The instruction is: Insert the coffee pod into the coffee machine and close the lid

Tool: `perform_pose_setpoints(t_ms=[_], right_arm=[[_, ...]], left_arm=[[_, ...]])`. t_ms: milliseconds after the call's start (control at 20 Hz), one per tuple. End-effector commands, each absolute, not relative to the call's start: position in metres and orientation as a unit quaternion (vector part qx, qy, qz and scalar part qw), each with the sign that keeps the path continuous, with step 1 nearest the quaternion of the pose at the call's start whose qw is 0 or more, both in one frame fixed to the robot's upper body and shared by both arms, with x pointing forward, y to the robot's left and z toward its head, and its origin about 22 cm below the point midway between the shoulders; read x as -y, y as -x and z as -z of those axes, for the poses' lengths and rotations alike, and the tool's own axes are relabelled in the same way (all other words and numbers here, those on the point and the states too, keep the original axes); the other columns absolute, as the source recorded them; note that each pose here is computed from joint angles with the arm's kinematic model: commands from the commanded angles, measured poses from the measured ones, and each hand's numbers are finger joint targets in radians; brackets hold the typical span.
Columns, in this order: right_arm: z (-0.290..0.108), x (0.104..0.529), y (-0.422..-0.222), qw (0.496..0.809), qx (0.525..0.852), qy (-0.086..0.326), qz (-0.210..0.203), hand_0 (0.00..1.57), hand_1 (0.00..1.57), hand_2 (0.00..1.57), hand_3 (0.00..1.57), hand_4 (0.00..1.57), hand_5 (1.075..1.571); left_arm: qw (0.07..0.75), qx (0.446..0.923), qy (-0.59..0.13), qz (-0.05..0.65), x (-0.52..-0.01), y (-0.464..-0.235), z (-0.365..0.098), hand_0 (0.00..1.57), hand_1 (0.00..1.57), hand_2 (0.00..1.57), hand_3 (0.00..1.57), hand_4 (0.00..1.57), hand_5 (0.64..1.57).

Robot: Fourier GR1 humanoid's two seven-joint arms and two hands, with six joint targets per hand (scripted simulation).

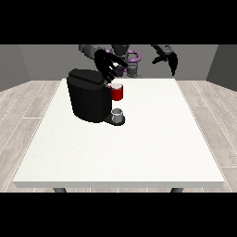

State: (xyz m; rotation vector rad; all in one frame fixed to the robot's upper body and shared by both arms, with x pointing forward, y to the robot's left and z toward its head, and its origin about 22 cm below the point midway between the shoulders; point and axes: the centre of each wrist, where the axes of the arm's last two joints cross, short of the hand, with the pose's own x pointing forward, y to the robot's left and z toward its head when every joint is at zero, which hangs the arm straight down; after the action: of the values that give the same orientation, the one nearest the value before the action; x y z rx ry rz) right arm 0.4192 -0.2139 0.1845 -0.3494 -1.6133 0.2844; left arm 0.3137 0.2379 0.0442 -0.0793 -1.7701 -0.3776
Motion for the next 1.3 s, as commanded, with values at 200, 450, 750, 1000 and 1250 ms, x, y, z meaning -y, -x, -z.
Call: perform_pose_setpoints(t_ms=[200,450,750,1000,1250], right_arm=[[-0.243,0.155,-0.408,0.576,0.791,0.115,-0.169,0.0,0.0,0.0,0.0,0.15,1.571],[-0.276,0.169,-0.398,0.57,0.793,0.142,-0.158,0.0,0.0,0.0,0.0,0.0,1.571],[-0.286,0.165,-0.399,0.52,0.823,0.153,-0.171,0.0,0.0,0.0,0.0,0.0,1.571],[-0.297,0.153,-0.412,0.519,0.828,0.142,-0.158,0.0,0.0,0.0,0.0,0.0,1.571],[-0.295,0.149,-0.424,0.521,0.831,0.123,-0.155,0.0,0.0,0.0,0.0,0.05,1.571]], left_arm=[[0.584,0.787,0.062,0.189,-0.225,-0.328,-0.064,0.0,0.0,0.0,0.0,0.43,1.571],[0.58,0.785,0.073,0.205,-0.211,-0.331,-0.068,0.0,0.0,0.0,0.0,0.4,1.571],[0.543,0.808,0.086,0.212,-0.205,-0.341,-0.096,0.0,0.0,0.0,0.0,0.25,1.571],[0.548,0.8,0.113,0.217,-0.19,-0.335,-0.093,0.0,0.0,0.0,0.0,0.31,1.571],[0.531,0.812,0.104,0.22,-0.192,-0.339,-0.117,0.0,0.0,0.0,0.0,0.32,1.571]])
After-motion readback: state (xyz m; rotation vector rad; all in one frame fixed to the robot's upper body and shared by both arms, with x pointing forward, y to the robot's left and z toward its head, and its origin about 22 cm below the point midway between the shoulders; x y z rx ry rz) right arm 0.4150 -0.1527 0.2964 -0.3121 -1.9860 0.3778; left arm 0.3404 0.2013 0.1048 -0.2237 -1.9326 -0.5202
